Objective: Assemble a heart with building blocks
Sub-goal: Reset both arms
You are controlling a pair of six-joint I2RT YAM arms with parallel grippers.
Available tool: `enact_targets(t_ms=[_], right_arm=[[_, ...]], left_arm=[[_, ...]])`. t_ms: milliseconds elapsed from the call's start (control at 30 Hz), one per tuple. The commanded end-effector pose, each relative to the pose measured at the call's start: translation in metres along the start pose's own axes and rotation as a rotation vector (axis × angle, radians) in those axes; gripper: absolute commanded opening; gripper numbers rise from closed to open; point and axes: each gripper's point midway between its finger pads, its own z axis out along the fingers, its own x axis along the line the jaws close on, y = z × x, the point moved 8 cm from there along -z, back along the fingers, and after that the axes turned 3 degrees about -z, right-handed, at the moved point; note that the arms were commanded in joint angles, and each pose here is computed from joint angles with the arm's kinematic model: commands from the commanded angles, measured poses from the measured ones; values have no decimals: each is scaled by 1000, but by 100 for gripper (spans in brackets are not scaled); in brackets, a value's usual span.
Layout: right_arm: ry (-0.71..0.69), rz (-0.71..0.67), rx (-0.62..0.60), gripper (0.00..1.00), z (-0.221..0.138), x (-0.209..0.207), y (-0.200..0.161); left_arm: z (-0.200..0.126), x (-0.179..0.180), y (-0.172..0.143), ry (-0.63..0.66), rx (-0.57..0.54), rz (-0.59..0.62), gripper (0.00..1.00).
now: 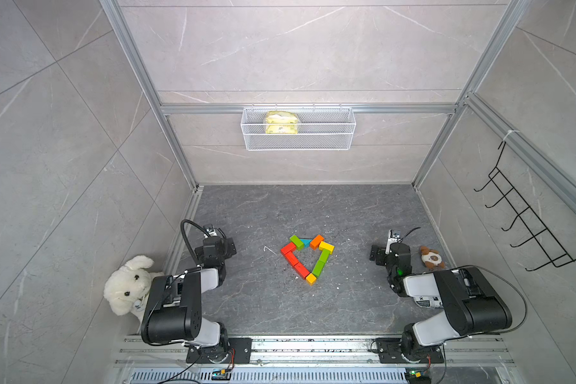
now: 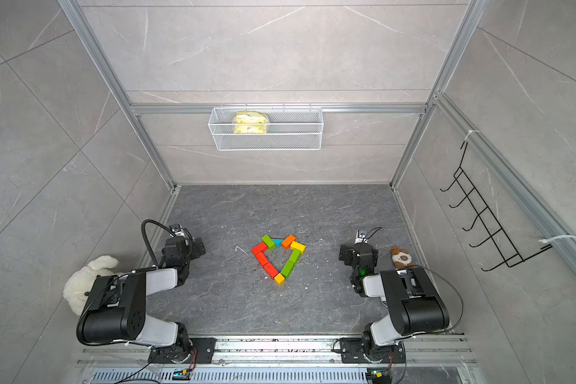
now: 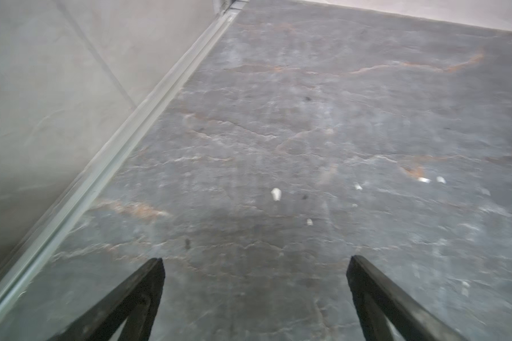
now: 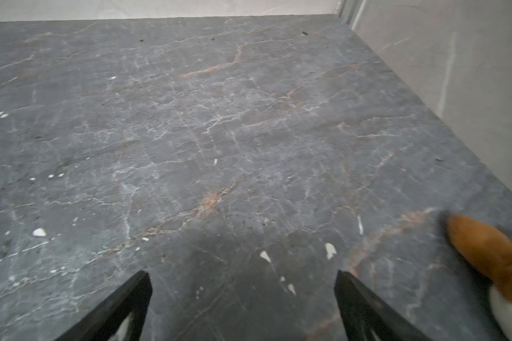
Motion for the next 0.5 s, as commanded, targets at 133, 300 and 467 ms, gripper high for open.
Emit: enact_targets(t_ms=[133,300,467], right_arm=[[74,-27,-182,100,0,9,36],[75,-27,-187,100,-1,9,36],[74,-27,-188,100,-1,9,36]], left_arm=[[-3,-12,11,-131,-123,54,100],[-4,-12,10,-125,-125,54,100],[-4,-12,10,-124,-125,59,100]])
